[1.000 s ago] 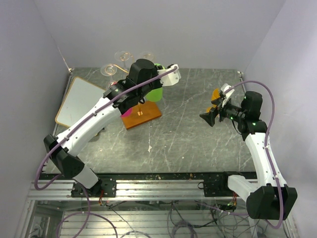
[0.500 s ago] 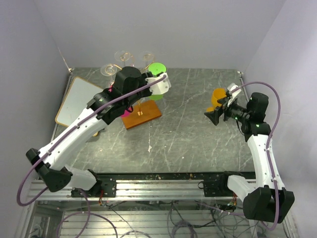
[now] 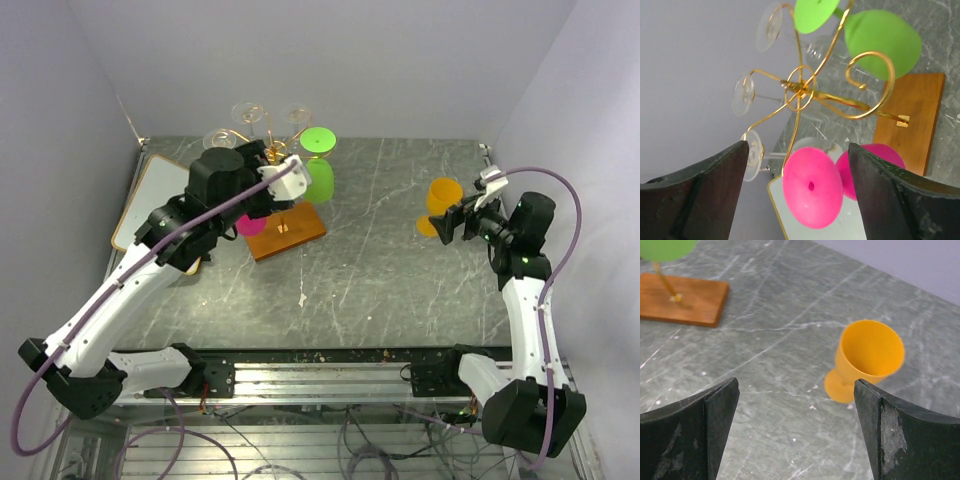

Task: Place the wine glass upside down on the wine glass rack

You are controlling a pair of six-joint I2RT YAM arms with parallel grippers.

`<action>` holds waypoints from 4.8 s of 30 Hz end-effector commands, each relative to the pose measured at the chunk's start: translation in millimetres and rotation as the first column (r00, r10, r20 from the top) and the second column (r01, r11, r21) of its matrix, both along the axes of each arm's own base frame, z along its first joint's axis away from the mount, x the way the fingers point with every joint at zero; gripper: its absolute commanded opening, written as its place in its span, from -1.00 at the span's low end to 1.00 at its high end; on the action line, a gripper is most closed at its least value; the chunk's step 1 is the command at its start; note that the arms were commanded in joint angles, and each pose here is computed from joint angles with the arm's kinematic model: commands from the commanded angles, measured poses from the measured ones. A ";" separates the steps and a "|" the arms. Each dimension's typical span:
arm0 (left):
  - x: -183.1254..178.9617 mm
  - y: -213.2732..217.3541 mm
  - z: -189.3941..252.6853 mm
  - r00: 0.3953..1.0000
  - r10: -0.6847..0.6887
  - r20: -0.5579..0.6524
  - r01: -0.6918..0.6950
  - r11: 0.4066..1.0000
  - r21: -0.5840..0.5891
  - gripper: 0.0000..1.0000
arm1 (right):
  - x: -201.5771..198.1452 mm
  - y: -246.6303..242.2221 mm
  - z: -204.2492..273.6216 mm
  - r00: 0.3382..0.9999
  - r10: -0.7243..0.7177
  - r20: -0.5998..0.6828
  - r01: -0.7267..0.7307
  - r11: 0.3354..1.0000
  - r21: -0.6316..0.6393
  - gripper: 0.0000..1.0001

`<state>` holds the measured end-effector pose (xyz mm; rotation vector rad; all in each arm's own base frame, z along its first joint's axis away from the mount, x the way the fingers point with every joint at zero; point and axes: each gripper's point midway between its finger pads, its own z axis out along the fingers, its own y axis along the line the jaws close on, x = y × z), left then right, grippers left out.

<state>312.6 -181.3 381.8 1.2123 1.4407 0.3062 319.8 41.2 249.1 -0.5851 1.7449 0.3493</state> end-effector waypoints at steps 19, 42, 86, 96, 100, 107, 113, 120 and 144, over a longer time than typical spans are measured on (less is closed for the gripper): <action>-41.6 84.7 29.4 0.957 0.163 -0.240 -0.282 0.722 -0.632 0.98 | 60.6 -104.5 -0.1 0.843 -0.533 -0.071 0.522 0.843 -0.127 0.82; -36.1 129.0 -20.3 0.929 0.292 -0.227 -0.369 0.763 -0.530 0.96 | 130.6 -81.7 -72.4 0.815 -0.522 -0.252 0.416 0.830 -0.373 -0.09; -21.8 164.6 -59.8 0.845 0.427 -0.321 -0.528 0.581 -0.619 0.97 | 71.2 -23.2 7.5 0.954 -0.272 -0.124 0.265 0.962 -0.074 -1.00; -14.3 148.6 -23.5 0.878 0.329 -0.348 -0.479 0.558 -0.678 0.97 | 59.3 3.7 14.0 0.979 -0.151 -0.136 0.156 0.987 0.028 -1.00; -8.8 135.7 -22.9 0.878 0.259 -0.402 -0.474 0.583 -0.660 0.97 | 54.9 8.3 20.5 0.985 -0.126 -0.120 0.132 0.990 0.041 -1.00; -3.8 129.6 -7.0 0.877 0.225 -0.424 -0.466 0.614 -0.637 0.97 | 37.6 25.2 32.2 0.996 -0.009 -0.084 0.013 0.999 0.044 -1.00; -0.9 114.9 4.2 0.889 0.180 -0.421 -0.433 0.633 -0.642 0.97 | 7.1 40.7 45.5 0.991 0.119 -0.066 -0.119 0.993 0.005 -1.00; -1.2 84.2 18.0 0.913 0.127 -0.387 -0.361 0.691 -0.626 0.97 | -25.6 33.2 88.6 0.994 0.111 0.001 -0.110 0.987 -0.119 -1.00; -16.0 7.7 70.4 0.920 -0.185 -0.346 -0.181 0.584 -0.792 0.97 | -45.3 68.7 269.7 0.903 0.210 0.375 -0.246 0.968 0.052 -1.00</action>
